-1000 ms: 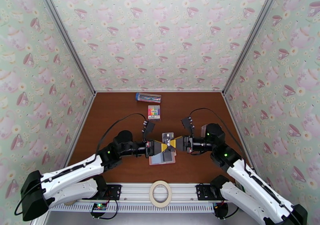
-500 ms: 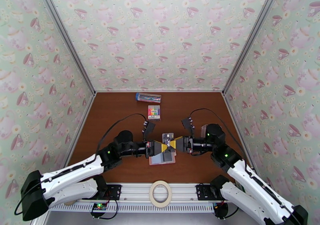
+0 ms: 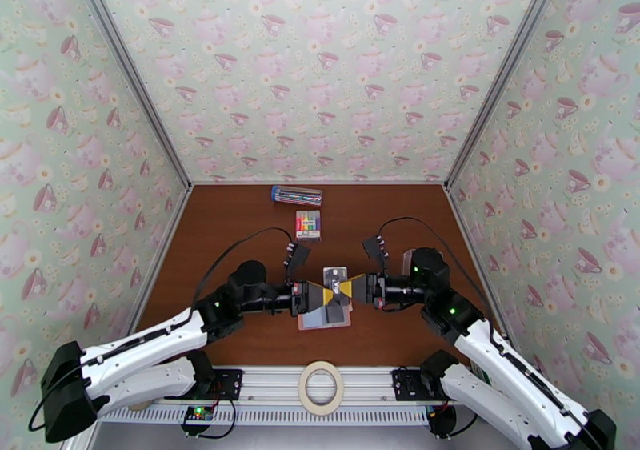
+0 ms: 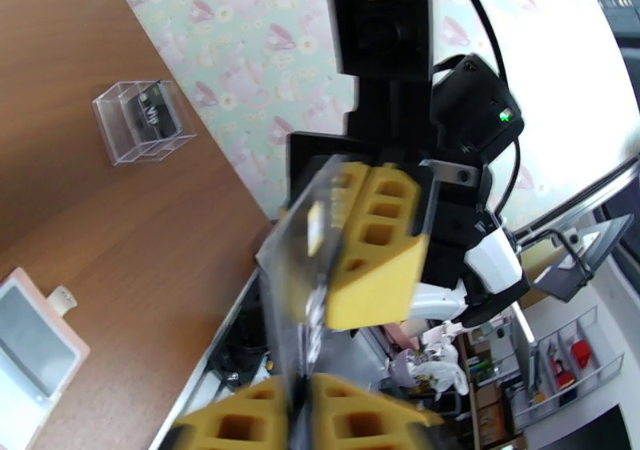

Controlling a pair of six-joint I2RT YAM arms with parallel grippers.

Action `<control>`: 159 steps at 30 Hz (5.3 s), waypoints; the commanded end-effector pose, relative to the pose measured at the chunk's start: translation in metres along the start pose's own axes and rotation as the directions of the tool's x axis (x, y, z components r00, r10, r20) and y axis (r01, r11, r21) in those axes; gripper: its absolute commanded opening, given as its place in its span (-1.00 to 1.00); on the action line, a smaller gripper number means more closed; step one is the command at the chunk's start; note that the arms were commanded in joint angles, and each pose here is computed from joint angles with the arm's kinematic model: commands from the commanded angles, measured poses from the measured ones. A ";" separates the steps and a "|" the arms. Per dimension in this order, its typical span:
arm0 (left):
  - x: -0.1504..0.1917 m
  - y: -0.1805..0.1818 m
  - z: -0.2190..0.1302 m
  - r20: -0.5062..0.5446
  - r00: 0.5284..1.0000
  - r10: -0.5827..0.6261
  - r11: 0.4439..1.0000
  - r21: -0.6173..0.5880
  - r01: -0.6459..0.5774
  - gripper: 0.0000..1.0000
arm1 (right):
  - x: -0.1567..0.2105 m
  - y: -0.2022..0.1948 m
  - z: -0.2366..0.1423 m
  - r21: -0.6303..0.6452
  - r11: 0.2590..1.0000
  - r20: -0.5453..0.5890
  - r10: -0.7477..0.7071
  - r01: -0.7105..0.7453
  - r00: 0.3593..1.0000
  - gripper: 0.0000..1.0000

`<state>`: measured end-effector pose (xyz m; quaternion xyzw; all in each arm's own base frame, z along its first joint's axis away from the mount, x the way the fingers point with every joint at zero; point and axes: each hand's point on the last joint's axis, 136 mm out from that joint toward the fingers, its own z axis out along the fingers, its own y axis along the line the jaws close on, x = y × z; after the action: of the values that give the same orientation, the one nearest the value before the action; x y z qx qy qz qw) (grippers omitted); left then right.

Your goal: Put the credit cards into the card holder

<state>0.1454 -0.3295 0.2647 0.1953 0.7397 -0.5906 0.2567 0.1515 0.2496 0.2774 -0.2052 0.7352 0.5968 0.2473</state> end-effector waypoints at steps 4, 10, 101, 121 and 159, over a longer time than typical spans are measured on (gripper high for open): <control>-0.011 0.030 -0.017 0.066 0.998 0.001 0.980 -0.198 0.012 0.33 | -0.003 -0.017 0.003 0.090 0.996 0.000 0.019 -0.019 1.000 -1.00; 0.005 0.107 -0.041 0.116 0.985 -0.132 0.857 -0.487 0.172 0.46 | 0.016 -0.090 0.013 0.335 0.932 -0.051 0.167 -0.141 0.985 -1.00; 0.102 0.221 -0.003 0.000 0.918 -0.396 0.665 -0.689 0.287 0.34 | 0.123 -0.212 0.057 0.641 0.690 -0.130 0.529 -0.336 0.839 -1.00; 0.100 0.220 -0.004 -0.006 0.921 -0.390 0.664 -0.695 0.276 0.34 | 0.125 -0.218 0.066 0.632 0.696 -0.150 0.541 -0.340 0.827 -1.00; 0.099 0.220 -0.008 -0.009 0.926 -0.377 0.656 -0.708 0.260 0.33 | 0.140 -0.224 0.054 0.690 0.666 -0.207 0.557 -0.283 0.805 -1.00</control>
<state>0.1956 -0.2753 0.0341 -0.0071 0.9430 -0.3011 0.1417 0.1948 0.2726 0.0331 -0.0540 0.9340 0.3520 0.0304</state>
